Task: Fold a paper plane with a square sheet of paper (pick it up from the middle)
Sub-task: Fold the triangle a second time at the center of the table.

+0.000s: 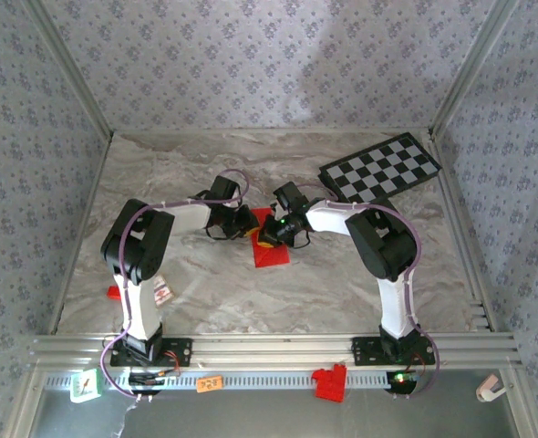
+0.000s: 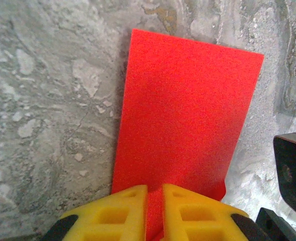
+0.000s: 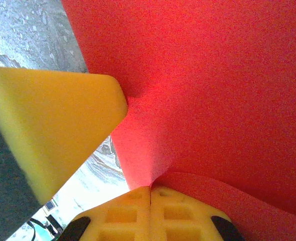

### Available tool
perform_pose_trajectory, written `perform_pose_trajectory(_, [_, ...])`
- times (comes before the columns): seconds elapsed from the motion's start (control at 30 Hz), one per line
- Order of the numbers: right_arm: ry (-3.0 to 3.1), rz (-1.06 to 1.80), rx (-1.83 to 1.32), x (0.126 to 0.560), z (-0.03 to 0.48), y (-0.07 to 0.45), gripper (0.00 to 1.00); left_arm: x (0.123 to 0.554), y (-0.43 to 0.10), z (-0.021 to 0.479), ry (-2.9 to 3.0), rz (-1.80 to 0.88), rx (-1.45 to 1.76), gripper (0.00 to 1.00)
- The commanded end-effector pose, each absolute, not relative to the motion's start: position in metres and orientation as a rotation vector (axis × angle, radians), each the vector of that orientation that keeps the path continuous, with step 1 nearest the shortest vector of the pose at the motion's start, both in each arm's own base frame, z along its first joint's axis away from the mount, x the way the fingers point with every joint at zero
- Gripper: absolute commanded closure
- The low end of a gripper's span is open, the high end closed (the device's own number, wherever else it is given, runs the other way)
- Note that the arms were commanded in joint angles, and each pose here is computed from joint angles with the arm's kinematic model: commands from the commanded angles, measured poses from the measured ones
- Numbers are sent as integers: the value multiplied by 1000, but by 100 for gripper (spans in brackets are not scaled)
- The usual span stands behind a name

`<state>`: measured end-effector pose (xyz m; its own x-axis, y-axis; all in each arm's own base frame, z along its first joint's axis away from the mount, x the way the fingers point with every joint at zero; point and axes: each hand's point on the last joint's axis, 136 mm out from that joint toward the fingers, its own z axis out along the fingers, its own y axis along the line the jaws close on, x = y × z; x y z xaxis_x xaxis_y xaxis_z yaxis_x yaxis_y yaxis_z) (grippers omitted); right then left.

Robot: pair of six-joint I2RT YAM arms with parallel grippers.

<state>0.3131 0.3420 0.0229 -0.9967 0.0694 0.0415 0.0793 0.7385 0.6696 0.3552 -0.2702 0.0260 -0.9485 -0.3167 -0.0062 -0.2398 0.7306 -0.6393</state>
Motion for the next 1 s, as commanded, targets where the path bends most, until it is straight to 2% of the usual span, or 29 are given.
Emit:
perform_pose_trajectory(0.0, [-2909,-1040,-151,309,6,335,96,365,-268,53,2777,-1004,-444,82])
perform_pose_trajectory(0.27, [-2907,-1037,-154,310,5,336,91,381,-225,73,2668,-894,-574,79])
perform_pose_trajectory(0.5, [-2909,-1056,-154,311,7,338,68,364,-202,78,2636,-888,-657,75])
perform_pose_trajectory(0.6, [-2911,-1057,-157,312,7,337,63,357,-199,78,2629,-901,-672,75])
perform_pose_trajectory(0.8, [-2914,-1047,-162,312,6,335,64,344,-209,82,2628,-998,-649,77])
perform_pose_trajectory(0.97, [-2925,-991,-164,309,2,329,78,330,-230,77,2678,-1039,-565,85])
